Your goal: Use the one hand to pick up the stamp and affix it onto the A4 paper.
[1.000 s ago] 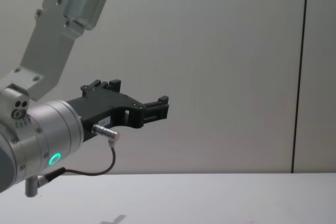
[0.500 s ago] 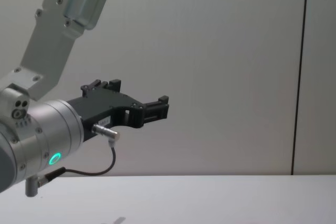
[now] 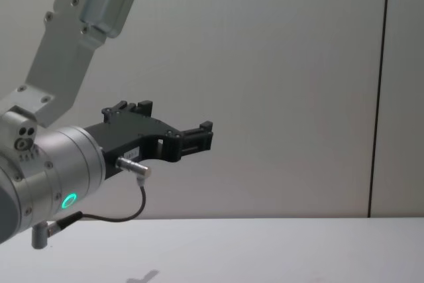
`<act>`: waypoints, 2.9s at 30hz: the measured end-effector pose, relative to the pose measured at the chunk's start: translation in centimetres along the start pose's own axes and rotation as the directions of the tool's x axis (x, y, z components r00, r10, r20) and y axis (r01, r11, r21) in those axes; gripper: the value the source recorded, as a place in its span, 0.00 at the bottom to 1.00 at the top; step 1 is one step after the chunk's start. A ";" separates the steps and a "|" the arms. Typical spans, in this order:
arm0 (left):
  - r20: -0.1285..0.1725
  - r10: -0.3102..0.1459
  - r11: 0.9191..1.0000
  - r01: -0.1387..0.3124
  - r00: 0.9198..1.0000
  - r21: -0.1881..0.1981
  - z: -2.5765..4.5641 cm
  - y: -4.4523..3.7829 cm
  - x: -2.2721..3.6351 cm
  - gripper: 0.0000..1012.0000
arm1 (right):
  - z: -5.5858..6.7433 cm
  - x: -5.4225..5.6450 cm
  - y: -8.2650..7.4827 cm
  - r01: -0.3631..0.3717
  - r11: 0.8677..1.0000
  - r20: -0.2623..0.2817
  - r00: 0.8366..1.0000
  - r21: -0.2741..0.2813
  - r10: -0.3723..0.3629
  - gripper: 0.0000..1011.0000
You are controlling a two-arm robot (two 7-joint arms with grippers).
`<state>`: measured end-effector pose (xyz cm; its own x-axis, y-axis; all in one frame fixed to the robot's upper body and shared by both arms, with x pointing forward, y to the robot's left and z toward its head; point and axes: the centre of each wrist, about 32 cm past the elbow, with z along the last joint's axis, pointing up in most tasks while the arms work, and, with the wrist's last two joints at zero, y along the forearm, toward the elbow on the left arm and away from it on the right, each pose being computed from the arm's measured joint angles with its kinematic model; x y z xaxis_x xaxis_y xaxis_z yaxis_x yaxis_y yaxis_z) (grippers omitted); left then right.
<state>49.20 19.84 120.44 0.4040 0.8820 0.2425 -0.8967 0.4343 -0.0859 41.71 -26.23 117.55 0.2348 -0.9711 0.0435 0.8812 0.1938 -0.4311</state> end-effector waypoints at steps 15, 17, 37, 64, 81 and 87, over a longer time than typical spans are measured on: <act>0.000 0.000 1.000 0.000 1.000 0.000 0.00 0.00 0.00 0.99 | 3.0 -1.4 -1.1 -0.082 0.992 0.046 0.996 0.099 0.078 0.21; 0.000 0.000 1.000 0.000 1.000 0.000 0.00 0.00 0.00 0.99 | 3.1 -1.7 -1.0 -0.097 0.991 0.049 0.995 0.097 0.092 0.21; 0.000 0.000 1.000 0.000 1.000 0.000 0.00 0.00 0.00 0.99 | 2.2 -4.9 0.5 -0.234 0.972 0.075 0.970 0.008 0.232 0.22; 0.000 0.000 1.000 0.000 1.000 0.000 0.00 0.00 0.00 0.99 | 1.5 -7.1 3.8 -0.288 0.957 0.129 0.949 -0.026 0.289 0.21; 0.000 0.000 1.000 0.000 1.000 0.000 0.00 0.00 0.00 0.99 | 0.9 -7.8 6.4 -0.291 0.954 0.151 0.943 -0.067 0.298 0.21; 0.000 0.000 1.000 0.000 1.000 0.000 0.00 0.00 0.00 0.99 | 0.7 -8.0 6.9 -0.296 0.952 0.153 0.940 -0.076 0.305 0.22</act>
<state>49.20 19.84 120.44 0.4039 0.8821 0.2425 -0.8967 0.4342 -0.0858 46.23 -16.97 114.86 0.5520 -0.8325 0.0476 0.7385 0.4615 -0.4916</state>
